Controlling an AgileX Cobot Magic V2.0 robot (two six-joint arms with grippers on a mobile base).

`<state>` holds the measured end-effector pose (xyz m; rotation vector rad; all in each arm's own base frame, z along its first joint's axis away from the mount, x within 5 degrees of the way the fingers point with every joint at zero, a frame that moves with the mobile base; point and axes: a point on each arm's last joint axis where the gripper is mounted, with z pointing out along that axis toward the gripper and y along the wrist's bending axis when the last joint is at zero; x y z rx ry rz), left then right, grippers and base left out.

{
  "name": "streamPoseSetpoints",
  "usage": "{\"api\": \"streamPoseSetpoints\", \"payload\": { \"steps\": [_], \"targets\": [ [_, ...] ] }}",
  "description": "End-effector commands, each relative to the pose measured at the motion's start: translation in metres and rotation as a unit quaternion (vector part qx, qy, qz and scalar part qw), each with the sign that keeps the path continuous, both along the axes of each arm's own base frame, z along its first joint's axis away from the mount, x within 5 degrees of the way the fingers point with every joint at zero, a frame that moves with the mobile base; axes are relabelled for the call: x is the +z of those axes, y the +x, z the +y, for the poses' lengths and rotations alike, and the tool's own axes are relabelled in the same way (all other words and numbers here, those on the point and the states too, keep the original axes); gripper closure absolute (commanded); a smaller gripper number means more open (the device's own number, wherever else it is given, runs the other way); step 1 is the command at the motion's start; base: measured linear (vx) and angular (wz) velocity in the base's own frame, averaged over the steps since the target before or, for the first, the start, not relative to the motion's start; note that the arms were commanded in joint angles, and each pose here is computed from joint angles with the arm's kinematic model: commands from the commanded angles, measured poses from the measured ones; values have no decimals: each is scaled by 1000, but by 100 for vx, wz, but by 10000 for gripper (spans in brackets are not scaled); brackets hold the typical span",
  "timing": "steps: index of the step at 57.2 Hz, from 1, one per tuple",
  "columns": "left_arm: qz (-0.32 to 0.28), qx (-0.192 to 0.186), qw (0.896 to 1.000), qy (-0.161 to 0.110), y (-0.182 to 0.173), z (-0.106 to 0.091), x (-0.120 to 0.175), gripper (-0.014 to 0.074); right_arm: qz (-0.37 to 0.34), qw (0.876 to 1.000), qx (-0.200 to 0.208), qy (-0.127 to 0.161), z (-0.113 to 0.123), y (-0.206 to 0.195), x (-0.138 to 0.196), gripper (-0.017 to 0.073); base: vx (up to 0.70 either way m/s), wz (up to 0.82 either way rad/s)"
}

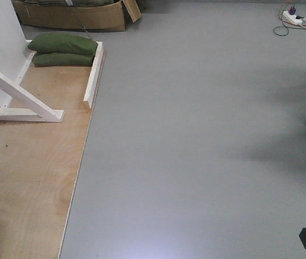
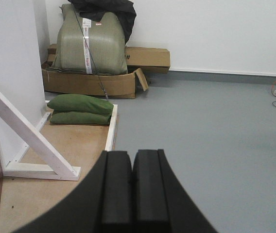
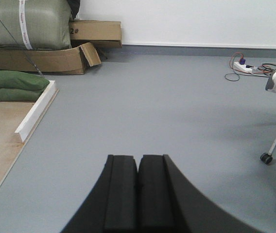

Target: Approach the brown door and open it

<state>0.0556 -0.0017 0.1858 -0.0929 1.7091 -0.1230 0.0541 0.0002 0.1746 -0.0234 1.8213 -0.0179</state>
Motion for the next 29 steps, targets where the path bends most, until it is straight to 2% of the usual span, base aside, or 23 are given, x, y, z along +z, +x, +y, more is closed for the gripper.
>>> {"api": "streamPoseSetpoints", "payload": {
  "steps": [1,29],
  "targets": [
    [-56,0,998,-4,-1,0,15,597,-41,999,-1,-6,0,1,6,559,3,0],
    [-56,0,998,-3,-1,0,15,597,-41,999,-1,-6,0,1,6,559,0,0]
  ]
}}
